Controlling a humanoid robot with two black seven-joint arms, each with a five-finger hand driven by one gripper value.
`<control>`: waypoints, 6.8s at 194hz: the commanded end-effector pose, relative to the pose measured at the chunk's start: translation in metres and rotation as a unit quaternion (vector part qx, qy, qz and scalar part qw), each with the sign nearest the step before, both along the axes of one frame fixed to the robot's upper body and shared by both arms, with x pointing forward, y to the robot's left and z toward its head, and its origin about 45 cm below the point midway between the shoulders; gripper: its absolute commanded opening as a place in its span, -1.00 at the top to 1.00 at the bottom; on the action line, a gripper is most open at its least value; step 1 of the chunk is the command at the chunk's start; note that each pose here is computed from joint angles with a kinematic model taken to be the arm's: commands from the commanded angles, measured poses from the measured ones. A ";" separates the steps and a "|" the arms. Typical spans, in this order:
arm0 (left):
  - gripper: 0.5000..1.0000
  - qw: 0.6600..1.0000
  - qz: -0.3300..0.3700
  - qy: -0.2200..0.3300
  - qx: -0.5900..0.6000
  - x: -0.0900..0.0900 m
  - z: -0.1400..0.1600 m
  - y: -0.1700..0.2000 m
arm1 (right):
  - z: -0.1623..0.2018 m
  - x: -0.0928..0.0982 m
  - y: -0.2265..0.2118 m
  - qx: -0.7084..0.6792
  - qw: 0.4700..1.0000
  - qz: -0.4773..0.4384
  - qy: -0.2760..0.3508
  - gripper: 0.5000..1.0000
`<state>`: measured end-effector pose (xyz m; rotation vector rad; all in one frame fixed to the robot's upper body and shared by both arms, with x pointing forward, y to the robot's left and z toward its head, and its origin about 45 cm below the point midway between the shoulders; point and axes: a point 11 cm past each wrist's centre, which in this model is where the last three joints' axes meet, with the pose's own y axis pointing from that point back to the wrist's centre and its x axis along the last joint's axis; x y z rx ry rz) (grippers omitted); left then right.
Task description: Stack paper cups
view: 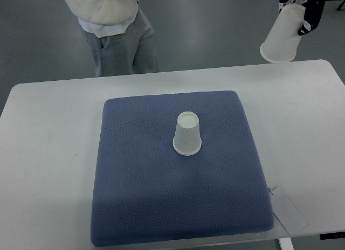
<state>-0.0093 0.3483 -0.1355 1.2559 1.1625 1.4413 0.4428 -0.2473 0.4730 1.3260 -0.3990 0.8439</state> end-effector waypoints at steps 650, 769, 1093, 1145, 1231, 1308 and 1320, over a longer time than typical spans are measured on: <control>-1.00 1.000 0.000 0.000 0.000 0.000 0.000 0.000 | -0.107 -0.039 0.163 0.083 0.985 0.086 0.121 0.46; -1.00 1.000 0.000 0.000 0.000 0.000 0.000 0.000 | -0.104 -0.039 0.156 0.071 0.987 0.082 0.121 0.45; -1.00 1.000 0.000 0.000 0.000 0.000 0.000 0.000 | -0.120 -0.038 0.154 0.063 0.988 0.085 0.111 -0.18; -1.00 1.000 0.000 0.000 0.000 0.000 0.000 0.000 | -0.119 -0.038 0.154 0.065 0.988 0.084 0.111 -0.40; -1.00 1.000 0.000 0.000 0.000 0.000 0.000 0.000 | -0.099 -0.032 0.151 0.085 0.989 0.078 0.094 -0.41; -1.00 1.000 0.000 0.000 0.000 0.000 0.000 0.000 | -0.070 0.016 0.122 0.364 0.929 -0.062 0.033 -0.41; -1.00 1.000 0.000 0.000 0.000 0.000 0.000 0.000 | -0.075 0.026 0.114 0.425 0.900 -0.090 0.029 -0.41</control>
